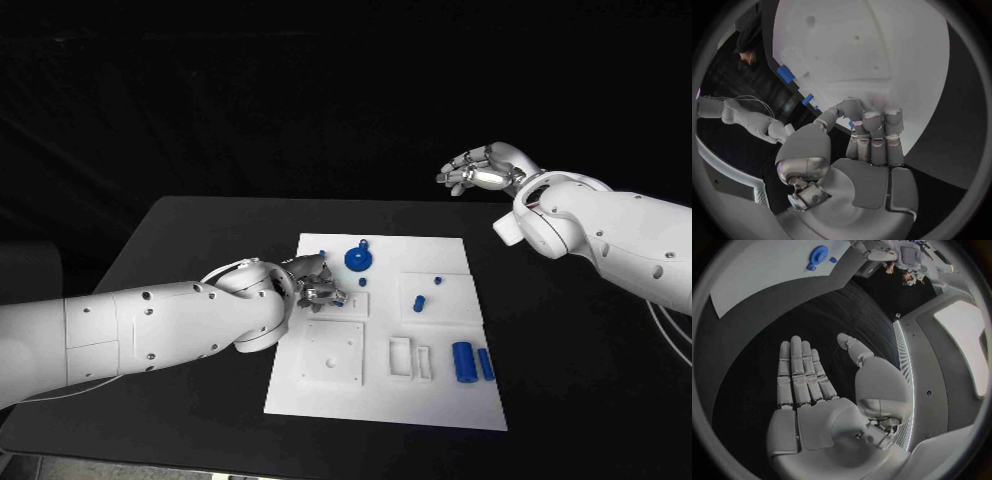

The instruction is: Assemble the parts on the task board

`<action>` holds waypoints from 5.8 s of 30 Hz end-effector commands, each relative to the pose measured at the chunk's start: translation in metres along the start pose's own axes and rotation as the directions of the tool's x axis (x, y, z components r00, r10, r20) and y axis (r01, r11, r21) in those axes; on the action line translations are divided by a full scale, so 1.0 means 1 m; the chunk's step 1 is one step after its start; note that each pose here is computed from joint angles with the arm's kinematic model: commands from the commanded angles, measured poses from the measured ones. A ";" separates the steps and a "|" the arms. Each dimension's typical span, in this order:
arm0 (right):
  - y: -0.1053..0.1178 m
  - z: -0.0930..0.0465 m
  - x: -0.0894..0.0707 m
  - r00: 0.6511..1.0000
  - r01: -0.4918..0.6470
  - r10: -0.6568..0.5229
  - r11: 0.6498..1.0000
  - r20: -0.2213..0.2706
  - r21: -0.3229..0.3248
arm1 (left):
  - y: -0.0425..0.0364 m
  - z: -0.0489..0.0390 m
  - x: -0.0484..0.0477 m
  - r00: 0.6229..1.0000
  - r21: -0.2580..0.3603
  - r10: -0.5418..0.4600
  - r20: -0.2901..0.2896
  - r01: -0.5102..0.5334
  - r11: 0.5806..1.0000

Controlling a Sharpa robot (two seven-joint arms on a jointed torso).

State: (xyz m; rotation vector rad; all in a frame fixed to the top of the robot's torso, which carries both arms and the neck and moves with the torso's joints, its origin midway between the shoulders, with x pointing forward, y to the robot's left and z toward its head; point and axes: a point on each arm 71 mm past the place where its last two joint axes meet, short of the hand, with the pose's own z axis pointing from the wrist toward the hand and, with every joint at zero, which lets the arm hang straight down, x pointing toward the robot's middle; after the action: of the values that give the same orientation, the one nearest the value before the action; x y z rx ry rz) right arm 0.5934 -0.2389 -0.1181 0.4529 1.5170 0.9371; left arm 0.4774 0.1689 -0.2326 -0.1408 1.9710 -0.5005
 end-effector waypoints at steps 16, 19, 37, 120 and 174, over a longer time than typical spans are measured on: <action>-0.002 0.000 0.003 1.000 -0.008 0.008 1.000 -0.016 0.005 | 0.0005 -0.0002 0.0042 0.999 -0.004 0.019 -0.047 -0.019 1.000; -0.003 0.000 0.004 1.000 -0.008 0.008 1.000 -0.019 0.004 | 0.0006 0.0001 0.0042 0.999 -0.004 0.020 -0.048 -0.020 1.000; -0.003 0.000 0.006 1.000 -0.009 0.009 1.000 -0.026 0.007 | 0.0010 0.0032 0.0052 0.997 -0.010 0.033 -0.070 -0.034 0.999; -0.010 -0.001 0.020 0.998 -0.018 0.020 1.000 -0.062 0.022 | -0.0037 0.0189 0.0003 0.977 -0.057 0.068 -0.200 -0.081 0.995; -0.020 -0.005 0.016 0.998 -0.018 0.020 0.999 -0.052 0.042 | 0.0012 0.0141 -0.0691 0.994 -0.041 -0.055 -0.091 0.052 0.998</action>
State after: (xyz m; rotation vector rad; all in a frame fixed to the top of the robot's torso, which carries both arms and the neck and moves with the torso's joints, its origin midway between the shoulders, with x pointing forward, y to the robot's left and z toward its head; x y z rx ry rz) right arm 0.5905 -0.2403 -0.1437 0.4784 1.5798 0.9326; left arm 0.5203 0.1895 -0.1812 -0.2082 2.0419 -0.4748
